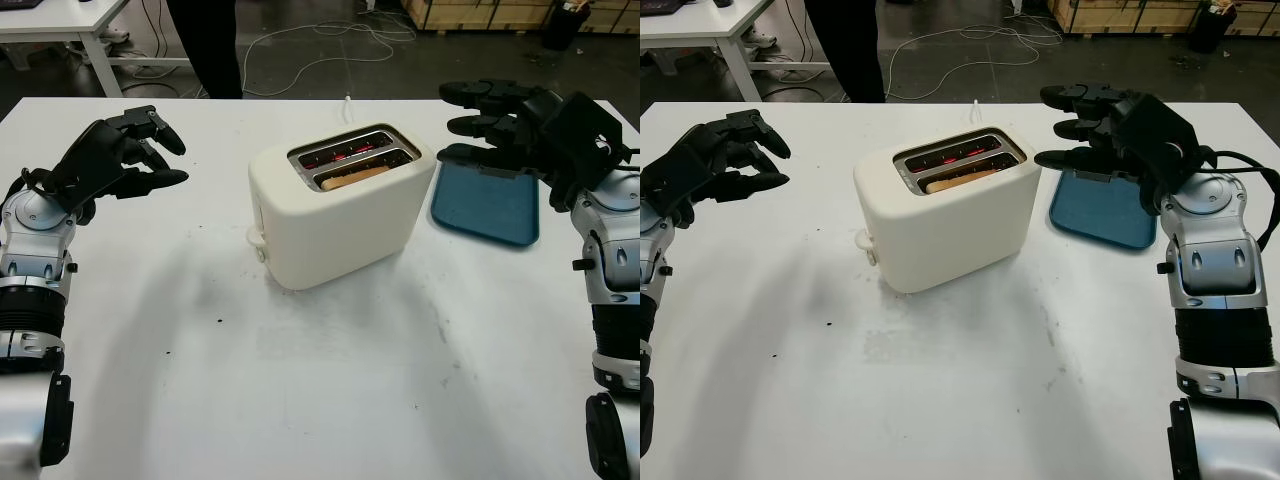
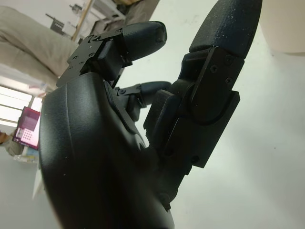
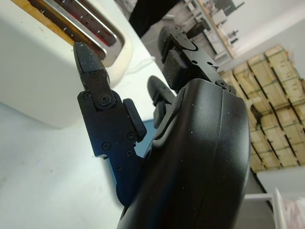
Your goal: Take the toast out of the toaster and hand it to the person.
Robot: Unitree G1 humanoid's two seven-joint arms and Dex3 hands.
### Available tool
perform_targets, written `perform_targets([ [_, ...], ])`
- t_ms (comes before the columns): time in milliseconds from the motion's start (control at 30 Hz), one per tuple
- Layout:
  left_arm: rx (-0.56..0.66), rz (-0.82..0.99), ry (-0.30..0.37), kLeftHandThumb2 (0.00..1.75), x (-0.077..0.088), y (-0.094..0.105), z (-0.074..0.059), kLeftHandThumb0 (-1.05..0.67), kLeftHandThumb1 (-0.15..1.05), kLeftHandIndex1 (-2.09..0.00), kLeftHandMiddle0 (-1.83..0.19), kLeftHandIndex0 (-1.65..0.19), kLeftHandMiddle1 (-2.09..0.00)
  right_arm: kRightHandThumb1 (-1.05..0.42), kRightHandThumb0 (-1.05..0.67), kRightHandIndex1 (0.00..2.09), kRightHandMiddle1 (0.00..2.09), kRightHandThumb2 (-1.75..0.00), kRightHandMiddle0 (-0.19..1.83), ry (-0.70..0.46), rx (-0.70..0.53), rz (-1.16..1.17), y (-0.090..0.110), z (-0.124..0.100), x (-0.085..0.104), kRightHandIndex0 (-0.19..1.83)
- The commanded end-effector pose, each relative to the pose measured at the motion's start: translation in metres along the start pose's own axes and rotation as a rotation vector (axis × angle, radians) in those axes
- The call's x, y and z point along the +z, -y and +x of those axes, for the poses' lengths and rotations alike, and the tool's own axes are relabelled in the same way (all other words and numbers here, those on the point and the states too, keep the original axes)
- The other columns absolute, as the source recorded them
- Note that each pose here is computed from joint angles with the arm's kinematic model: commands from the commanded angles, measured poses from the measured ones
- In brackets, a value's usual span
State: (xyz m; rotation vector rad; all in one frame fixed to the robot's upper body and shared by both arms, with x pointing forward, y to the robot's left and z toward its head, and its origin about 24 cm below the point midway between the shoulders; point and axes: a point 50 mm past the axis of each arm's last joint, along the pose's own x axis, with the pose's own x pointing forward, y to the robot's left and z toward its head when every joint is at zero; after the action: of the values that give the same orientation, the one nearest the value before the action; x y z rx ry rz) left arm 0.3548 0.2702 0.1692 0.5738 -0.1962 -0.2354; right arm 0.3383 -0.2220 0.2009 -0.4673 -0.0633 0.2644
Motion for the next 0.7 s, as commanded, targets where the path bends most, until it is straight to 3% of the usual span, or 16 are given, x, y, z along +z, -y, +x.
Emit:
perform_targets([
  [0,0.011,0.007,0.015,0.0,0.0063,-0.007,0.0017,-1.05,0.84,-1.51,-0.33,-0.37,-1.62,-0.77,-0.34,0.6,0.0,0.0,0.49,0.018,-0.012,-0.006,0.0017,0.0014,0.0061,0.19],
  [233,0.01,0.014,0.024,0.0,0.0066,-0.0064,0.0017,-1.05,0.85,-1.51,-0.34,-0.37,-1.62,-0.77,-0.41,0.61,0.0,0.0,0.48,0.023,-0.006,-0.004,0.0025,0.0008,0.0051,0.18],
  [667,0.012,0.015,0.022,0.01,0.0063,-0.0068,0.0009,-1.05,0.84,-1.51,-0.32,-0.36,-1.64,-0.77,-0.35,0.63,0.0,0.0,0.48,0.02,-0.014,-0.007,0.002,0.0001,0.0067,0.17],
])
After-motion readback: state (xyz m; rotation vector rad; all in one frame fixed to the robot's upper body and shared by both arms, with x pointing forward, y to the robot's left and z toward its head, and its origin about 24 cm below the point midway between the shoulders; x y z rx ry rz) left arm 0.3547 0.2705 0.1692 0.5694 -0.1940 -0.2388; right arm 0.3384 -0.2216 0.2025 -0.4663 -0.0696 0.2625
